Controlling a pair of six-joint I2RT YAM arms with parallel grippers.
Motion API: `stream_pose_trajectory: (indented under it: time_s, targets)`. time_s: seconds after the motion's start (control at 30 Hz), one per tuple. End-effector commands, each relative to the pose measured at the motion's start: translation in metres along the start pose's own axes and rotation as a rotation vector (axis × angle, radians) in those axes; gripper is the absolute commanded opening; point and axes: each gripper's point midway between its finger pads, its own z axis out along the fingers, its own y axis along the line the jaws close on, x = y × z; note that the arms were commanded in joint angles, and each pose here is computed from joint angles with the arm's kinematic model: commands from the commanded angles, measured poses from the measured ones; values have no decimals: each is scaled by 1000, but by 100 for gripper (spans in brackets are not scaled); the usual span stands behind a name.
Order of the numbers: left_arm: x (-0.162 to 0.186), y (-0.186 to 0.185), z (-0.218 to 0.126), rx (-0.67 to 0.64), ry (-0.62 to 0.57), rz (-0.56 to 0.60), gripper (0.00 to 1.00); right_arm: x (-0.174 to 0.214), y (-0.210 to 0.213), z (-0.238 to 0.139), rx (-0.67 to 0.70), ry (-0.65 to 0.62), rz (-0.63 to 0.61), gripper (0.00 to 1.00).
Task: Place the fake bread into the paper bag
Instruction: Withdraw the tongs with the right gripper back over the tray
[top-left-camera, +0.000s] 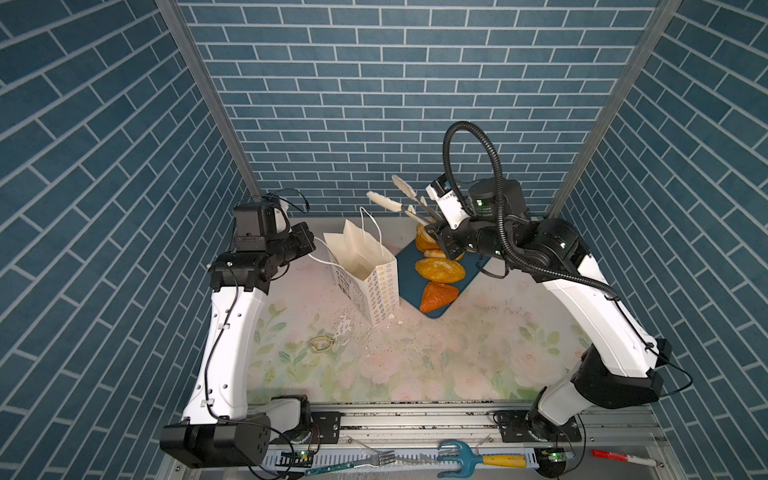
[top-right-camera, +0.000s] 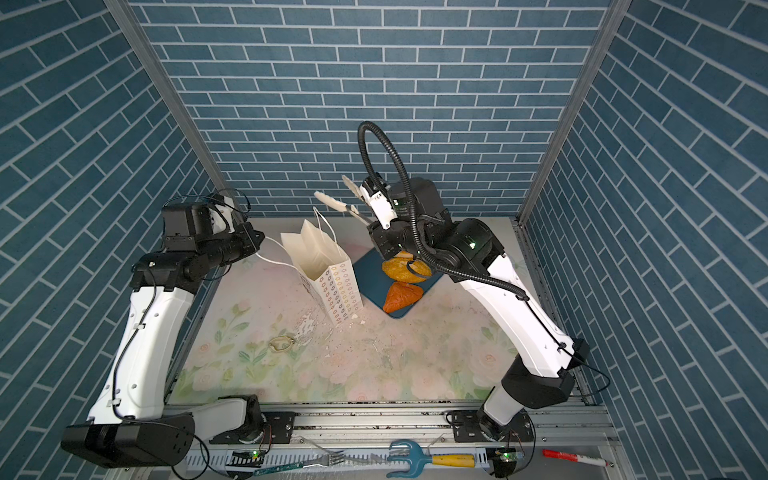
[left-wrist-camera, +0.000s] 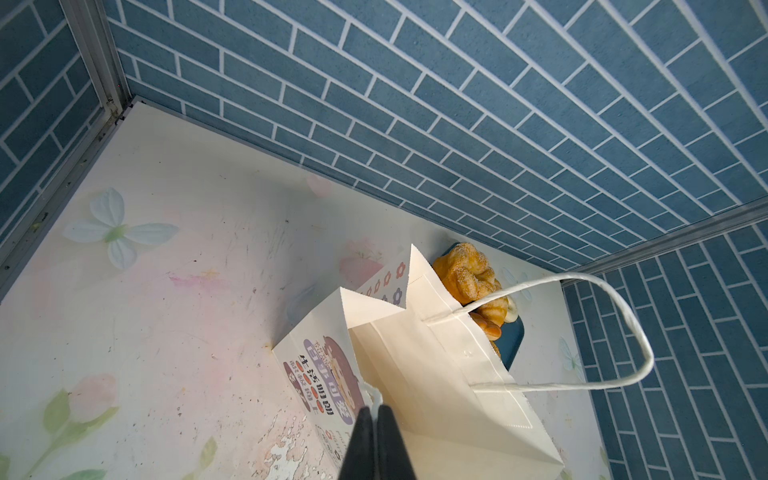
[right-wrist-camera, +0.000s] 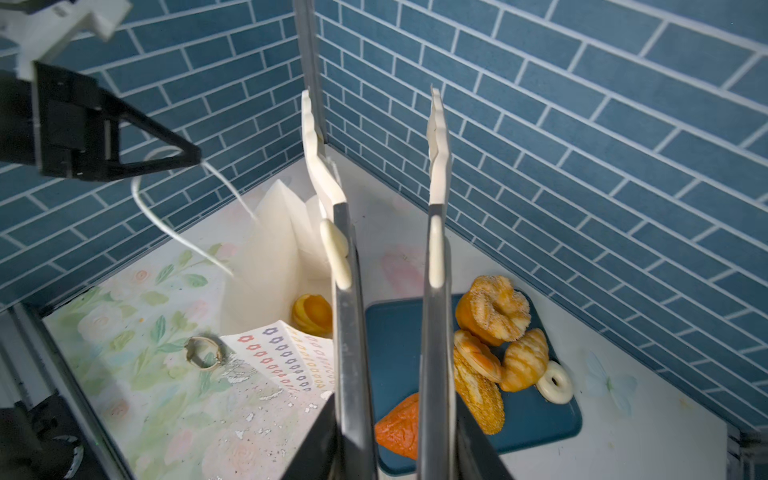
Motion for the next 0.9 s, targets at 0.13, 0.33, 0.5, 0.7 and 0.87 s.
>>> stream_pose_trajectory:
  time_s: [0.13,0.33,0.5,0.7,0.87]
  targets:
    - [-5,-6,-6,15,-20,17,5,66,-71,-13,201,167,243,39]
    - [-6,-8,-7,19,-18,20,6,150,-73,11,175,406,330,39]
    - [-6,-7,-7,10,-15,31,6,199,-68,15,161,598,385,40]
    - [-5,-5,-4,6,-9,25,6,239,-53,20,145,749,508,40]
    - [-4,-4,-3,6,-7,27,6,256,-41,32,129,771,628,40]
